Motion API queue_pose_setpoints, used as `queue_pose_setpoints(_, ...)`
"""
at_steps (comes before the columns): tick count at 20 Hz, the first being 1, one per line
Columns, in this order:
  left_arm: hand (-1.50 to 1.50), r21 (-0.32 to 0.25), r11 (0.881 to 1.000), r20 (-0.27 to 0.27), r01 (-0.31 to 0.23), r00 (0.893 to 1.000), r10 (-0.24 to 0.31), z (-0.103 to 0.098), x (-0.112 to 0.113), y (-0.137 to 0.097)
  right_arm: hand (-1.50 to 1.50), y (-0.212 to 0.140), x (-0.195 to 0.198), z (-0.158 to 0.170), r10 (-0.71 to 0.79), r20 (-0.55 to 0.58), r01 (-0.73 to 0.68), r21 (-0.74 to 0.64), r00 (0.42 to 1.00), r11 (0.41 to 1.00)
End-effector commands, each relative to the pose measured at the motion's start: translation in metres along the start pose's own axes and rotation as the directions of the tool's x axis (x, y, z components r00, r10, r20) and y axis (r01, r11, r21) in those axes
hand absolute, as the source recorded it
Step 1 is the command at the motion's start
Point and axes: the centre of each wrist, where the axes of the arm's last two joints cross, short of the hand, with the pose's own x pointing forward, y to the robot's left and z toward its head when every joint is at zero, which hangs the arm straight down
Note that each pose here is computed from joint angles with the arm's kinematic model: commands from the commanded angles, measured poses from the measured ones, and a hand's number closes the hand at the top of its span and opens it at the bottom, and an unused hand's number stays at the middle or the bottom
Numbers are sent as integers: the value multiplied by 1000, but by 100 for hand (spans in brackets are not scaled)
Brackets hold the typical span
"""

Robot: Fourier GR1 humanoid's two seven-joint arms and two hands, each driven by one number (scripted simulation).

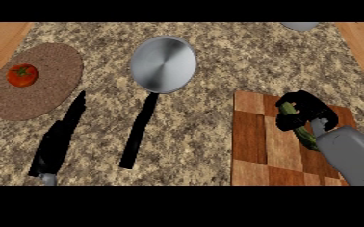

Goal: Pick the squash from the cutting board and place it in the pan

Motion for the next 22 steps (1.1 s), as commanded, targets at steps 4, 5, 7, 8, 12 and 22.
queue_pose_setpoints(4, 0, 12, 1000, 12, -9, 1000, 8, -13, 15, -1, 150, -16, 60, 24, 224, 165, -149, -374, 961, 916)
queue_pose_setpoints(5, 0, 9, 1000, 19, -1, 1000, 1, 1, 2, -2, 150, -16, 67, 26, 212, 203, -104, -439, 956, 892)
queue_pose_setpoints(7, 0, 23, 1000, 0, -3, 1000, 3, -6, 4, -4, 150, -31, 75, 42, 284, 284, -67, -590, 916, 805)
queue_pose_setpoints(8, 0, 3, 1000, -3, 5, 1000, -5, 3, -2, -1, 150, -35, 78, 50, 308, 326, -33, -636, 894, 771)
queue_pose_setpoints(12, 0, -1, 1000, 5, 17, 1000, -17, -3, 3, -9, 150, -32, 116, 66, 371, 444, 84, -725, 815, 683)
queue_pose_setpoints(22, 0, -17, 1000, 7, 7, 1000, -7, -14, 22, -5, 150, 4, 219, 73, 293, 631, 218, -603, 718, 767)
